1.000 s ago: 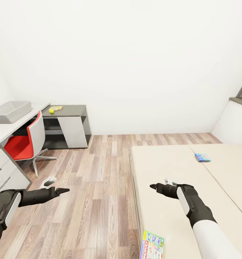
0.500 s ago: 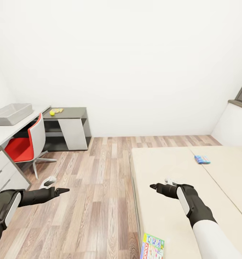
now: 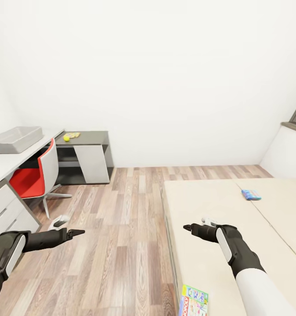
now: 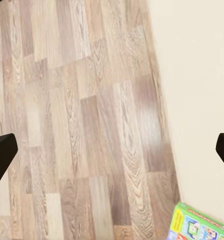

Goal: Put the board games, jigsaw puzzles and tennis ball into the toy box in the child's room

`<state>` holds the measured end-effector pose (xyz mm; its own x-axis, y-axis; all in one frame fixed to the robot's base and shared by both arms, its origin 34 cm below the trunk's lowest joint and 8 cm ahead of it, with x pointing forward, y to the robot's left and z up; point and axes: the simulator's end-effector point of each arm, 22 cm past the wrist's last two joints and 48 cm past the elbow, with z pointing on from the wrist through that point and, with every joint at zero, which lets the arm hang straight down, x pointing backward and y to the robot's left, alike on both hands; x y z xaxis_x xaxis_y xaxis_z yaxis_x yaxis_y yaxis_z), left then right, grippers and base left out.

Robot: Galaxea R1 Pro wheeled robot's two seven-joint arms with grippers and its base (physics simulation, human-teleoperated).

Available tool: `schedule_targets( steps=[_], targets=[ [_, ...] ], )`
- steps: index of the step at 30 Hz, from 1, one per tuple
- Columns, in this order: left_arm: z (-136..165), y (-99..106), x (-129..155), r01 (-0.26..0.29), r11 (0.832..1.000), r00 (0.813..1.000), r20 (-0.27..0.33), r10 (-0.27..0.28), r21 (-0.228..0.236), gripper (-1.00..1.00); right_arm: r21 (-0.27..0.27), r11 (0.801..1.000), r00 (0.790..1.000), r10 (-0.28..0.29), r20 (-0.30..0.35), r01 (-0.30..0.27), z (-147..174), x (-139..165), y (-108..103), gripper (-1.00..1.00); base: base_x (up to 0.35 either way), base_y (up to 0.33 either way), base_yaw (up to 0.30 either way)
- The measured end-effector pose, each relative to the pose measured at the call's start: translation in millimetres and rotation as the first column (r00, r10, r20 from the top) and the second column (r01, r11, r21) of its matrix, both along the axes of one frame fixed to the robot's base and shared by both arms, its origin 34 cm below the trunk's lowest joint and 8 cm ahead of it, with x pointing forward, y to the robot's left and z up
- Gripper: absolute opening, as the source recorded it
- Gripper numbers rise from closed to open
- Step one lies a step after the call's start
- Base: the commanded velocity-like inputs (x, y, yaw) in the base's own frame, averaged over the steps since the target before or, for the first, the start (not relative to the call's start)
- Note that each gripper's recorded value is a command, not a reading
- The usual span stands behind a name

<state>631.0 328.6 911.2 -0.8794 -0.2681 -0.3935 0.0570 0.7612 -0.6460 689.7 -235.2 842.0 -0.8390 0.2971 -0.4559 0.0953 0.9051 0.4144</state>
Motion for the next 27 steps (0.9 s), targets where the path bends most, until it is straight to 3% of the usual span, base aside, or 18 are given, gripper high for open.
schedule_targets(
  steps=[27],
  targets=[
    [0.4,0.4,0.2,-0.001,1.000,1.000,0.001,0.001,-0.001,1.00,-0.002,1.000,1.000,0.000,-0.002,0.000,-0.8,-0.4,-0.4,1.00,0.000,0.278,0.000]
  ],
)
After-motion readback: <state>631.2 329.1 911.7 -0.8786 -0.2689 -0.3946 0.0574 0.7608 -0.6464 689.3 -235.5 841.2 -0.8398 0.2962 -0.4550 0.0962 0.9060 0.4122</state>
